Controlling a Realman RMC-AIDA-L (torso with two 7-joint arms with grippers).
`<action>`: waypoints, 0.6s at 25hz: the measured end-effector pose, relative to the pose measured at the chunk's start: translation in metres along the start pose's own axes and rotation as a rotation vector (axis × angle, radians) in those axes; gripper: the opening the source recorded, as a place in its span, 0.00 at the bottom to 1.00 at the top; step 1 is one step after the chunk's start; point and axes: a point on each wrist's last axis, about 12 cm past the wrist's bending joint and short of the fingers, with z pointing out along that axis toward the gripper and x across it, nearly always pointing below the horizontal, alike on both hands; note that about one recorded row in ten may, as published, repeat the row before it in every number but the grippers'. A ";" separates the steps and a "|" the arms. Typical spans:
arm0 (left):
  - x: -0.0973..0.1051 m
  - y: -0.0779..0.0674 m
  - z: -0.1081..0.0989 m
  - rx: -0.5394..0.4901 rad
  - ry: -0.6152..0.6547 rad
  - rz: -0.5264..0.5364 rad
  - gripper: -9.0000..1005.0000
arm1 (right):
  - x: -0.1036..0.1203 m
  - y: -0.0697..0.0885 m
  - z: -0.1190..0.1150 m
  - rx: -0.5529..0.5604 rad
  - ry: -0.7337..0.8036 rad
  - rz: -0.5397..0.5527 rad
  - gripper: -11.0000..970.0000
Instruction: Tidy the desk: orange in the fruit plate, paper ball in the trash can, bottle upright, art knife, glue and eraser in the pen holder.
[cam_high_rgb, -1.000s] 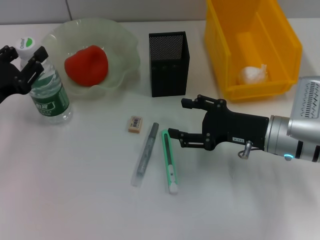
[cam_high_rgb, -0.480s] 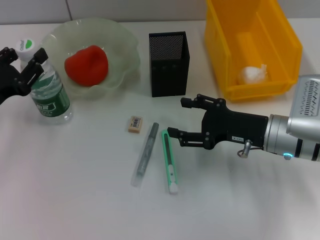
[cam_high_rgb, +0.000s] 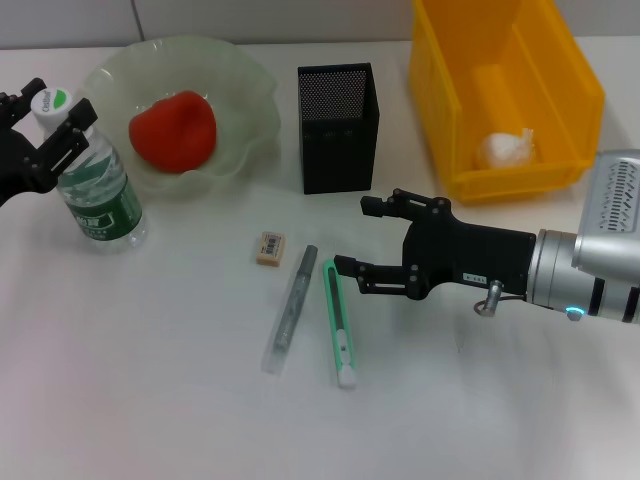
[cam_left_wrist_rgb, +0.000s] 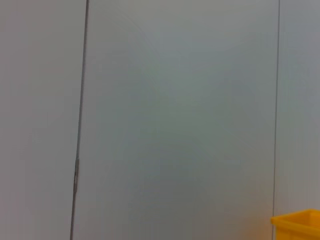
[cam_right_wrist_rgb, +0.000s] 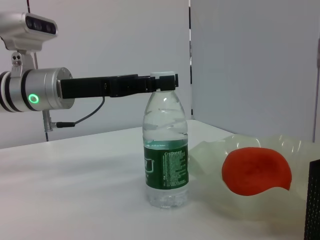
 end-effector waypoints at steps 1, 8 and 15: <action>-0.001 -0.001 0.000 0.005 -0.005 0.001 0.60 | 0.000 0.000 0.000 0.000 0.000 0.000 0.86; -0.009 -0.003 -0.001 0.045 -0.067 -0.026 0.68 | 0.000 0.000 0.000 0.000 -0.001 0.001 0.86; -0.044 0.000 -0.014 0.141 -0.278 -0.128 0.81 | -0.001 -0.001 0.000 0.010 -0.011 0.028 0.86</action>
